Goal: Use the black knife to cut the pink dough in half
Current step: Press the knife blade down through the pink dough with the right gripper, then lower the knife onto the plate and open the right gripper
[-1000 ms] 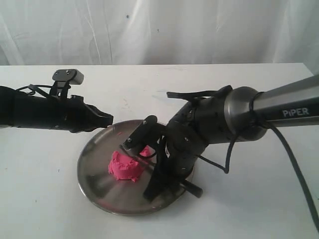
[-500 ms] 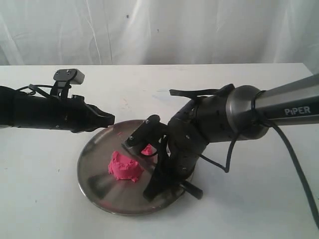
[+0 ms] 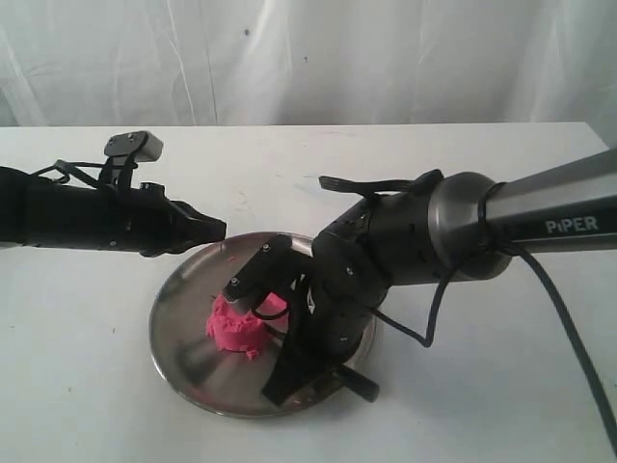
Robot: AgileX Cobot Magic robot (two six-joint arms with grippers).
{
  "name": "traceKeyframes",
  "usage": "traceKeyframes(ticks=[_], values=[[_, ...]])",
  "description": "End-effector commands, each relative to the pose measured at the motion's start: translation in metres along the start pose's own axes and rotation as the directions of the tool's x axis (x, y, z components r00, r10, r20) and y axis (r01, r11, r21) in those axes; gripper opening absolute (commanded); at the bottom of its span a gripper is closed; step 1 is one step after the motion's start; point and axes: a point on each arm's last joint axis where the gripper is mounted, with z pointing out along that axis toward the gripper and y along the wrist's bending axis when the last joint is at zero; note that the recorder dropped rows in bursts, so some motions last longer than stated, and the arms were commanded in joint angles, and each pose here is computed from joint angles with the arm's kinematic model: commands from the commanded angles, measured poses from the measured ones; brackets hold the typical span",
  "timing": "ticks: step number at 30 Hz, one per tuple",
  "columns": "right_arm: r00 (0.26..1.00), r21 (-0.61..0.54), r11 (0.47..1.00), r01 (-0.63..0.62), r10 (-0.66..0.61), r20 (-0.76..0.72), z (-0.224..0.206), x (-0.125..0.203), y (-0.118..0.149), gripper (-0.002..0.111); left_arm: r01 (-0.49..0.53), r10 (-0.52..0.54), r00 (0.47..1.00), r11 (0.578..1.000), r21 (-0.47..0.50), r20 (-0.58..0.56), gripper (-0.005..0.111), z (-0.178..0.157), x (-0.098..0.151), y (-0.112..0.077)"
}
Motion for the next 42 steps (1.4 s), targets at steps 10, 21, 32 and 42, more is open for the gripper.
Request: traceKeyframes(ticks=[10,21,32,42], values=[[0.994,0.005,0.997,-0.080,0.079,0.070,-0.001,-0.005,-0.012,0.002,-0.070,0.073,0.987,0.997,-0.025,0.146,0.000,-0.062,-0.037,-0.043],[0.988,-0.031,0.990,-0.135,0.137,0.071,-0.001,-0.005,-0.009,0.018,-0.059,0.065,0.976,0.998,-0.036,0.206,0.000,-0.109,-0.014,-0.074],[0.988,-0.023,0.992,-0.126,0.127,0.085,-0.003,-0.006,-0.010,0.038,-0.089,0.079,0.975,0.995,0.038,0.206,0.000,-0.120,-0.014,-0.089],[0.979,0.016,0.992,-0.125,0.120,0.162,-0.030,-0.012,-0.014,0.050,-0.096,0.088,0.979,0.995,0.037,0.185,0.000,-0.138,0.002,-0.102]])
